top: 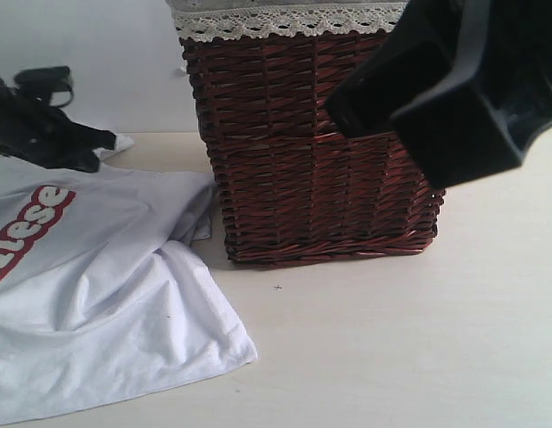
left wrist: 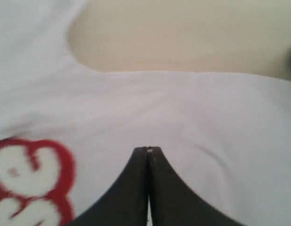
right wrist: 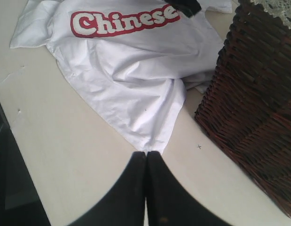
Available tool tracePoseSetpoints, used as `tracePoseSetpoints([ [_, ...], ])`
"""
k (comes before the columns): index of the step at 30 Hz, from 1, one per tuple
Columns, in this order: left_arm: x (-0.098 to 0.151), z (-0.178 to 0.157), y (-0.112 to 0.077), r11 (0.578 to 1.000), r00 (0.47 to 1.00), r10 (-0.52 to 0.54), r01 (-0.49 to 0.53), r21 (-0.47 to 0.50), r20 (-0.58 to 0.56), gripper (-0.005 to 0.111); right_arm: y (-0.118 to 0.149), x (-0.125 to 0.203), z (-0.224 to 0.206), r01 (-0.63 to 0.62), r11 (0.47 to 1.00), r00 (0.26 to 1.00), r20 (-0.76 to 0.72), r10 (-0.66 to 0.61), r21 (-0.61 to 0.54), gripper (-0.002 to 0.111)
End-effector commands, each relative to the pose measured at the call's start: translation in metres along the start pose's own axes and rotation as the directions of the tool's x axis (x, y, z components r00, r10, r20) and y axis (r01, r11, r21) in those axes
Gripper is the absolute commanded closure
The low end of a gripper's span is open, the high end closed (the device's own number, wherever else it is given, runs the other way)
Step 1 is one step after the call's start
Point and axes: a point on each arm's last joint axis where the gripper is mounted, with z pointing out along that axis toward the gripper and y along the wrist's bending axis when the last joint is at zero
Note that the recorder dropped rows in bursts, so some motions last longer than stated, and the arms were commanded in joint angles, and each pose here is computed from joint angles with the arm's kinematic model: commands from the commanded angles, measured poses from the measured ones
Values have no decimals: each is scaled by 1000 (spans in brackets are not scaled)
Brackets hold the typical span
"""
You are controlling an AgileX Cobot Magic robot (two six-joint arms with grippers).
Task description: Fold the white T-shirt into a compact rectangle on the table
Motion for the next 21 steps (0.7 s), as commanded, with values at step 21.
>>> tracePoseSetpoints([
  [21,156,-68,150,720,767,-532,187,-668,-358,107,-1,1,-1,3,1000,1000,-5,-3,3,108],
])
